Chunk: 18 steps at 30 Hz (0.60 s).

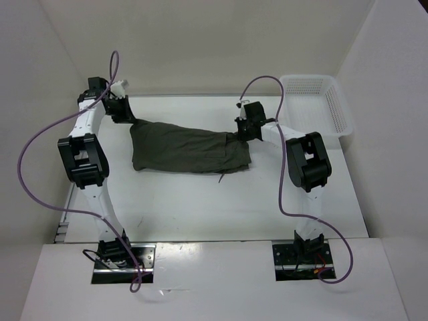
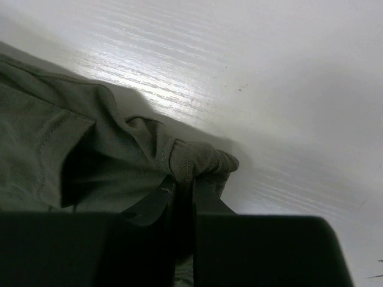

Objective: Fold and stack the shorts
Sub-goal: Fold the shorts

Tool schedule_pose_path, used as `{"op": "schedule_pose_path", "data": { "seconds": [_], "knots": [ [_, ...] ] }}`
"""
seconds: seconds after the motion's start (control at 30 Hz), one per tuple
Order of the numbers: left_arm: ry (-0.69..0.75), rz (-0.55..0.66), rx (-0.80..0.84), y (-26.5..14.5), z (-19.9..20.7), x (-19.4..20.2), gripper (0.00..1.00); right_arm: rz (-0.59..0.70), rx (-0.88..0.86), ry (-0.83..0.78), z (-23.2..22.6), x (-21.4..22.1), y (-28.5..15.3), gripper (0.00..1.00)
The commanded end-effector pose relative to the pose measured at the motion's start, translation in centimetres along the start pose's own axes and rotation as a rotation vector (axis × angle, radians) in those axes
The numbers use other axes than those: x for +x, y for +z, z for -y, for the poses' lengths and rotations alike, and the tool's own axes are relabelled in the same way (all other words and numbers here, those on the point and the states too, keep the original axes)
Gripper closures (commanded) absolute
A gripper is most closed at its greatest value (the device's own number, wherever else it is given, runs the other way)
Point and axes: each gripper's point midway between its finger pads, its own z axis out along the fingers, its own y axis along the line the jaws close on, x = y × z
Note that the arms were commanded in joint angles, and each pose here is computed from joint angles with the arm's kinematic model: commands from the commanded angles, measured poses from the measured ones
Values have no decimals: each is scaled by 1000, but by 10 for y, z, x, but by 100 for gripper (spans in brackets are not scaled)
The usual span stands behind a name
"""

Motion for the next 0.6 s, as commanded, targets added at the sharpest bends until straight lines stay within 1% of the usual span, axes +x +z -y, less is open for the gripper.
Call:
{"op": "schedule_pose_path", "data": {
  "seconds": [0.0, 0.07, 0.1, 0.13, 0.17, 0.2, 0.23, 0.27, 0.33, 0.37, 0.4, 0.43, 0.47, 0.5, 0.53, 0.57],
  "knots": [
    [23, 91, -93, 7, -41, -35, 100, 42, 80, -26, 25, -17, -8, 100],
    [29, 87, -101, 21, -46, -38, 95, 41, 81, -38, 25, -17, -8, 100],
    [41, 90, -94, 26, -41, -42, 92, 41, 81, -49, 26, -17, -8, 96],
    [53, 113, -96, 24, -41, -52, 88, 40, 66, -55, 19, -16, -8, 85],
    [71, 104, -80, 38, -31, -51, 66, 48, 53, -56, 17, -20, -11, 53],
    [71, 105, -79, 40, -33, -53, 57, 37, 43, -56, 15, -19, -12, 42],
    [82, 101, -70, 44, -25, -52, 51, 25, 17, -66, 11, -16, -12, 35],
    [82, 101, -70, 44, -24, -52, 40, 42, 4, -68, 7, -25, -18, 28],
    [77, 90, -86, 43, -27, -48, 35, 53, -7, -54, 3, -34, -30, 24],
    [75, 88, -106, 40, -29, -46, 32, 53, -8, -39, 2, -35, -34, 24],
    [65, 67, -128, 41, -34, -37, 30, 44, -28, -20, -3, -35, -43, 23],
    [59, 75, -164, 31, -41, -39, 28, 39, -49, 11, -4, -36, -48, 23],
    [56, 68, -163, 30, -40, -35, 28, 3, -119, 67, -18, -24, -51, 21],
    [42, 63, -180, 25, -47, -31, 28, -2, -151, 91, -25, -22, -55, 21],
    [22, 46, -187, 20, -52, -20, 26, -52, -196, 155, -35, -6, -55, 21],
    [16, 34, -186, 18, -51, -14, 26, -72, -193, 189, -36, 1, -54, 21]
  ]
}}
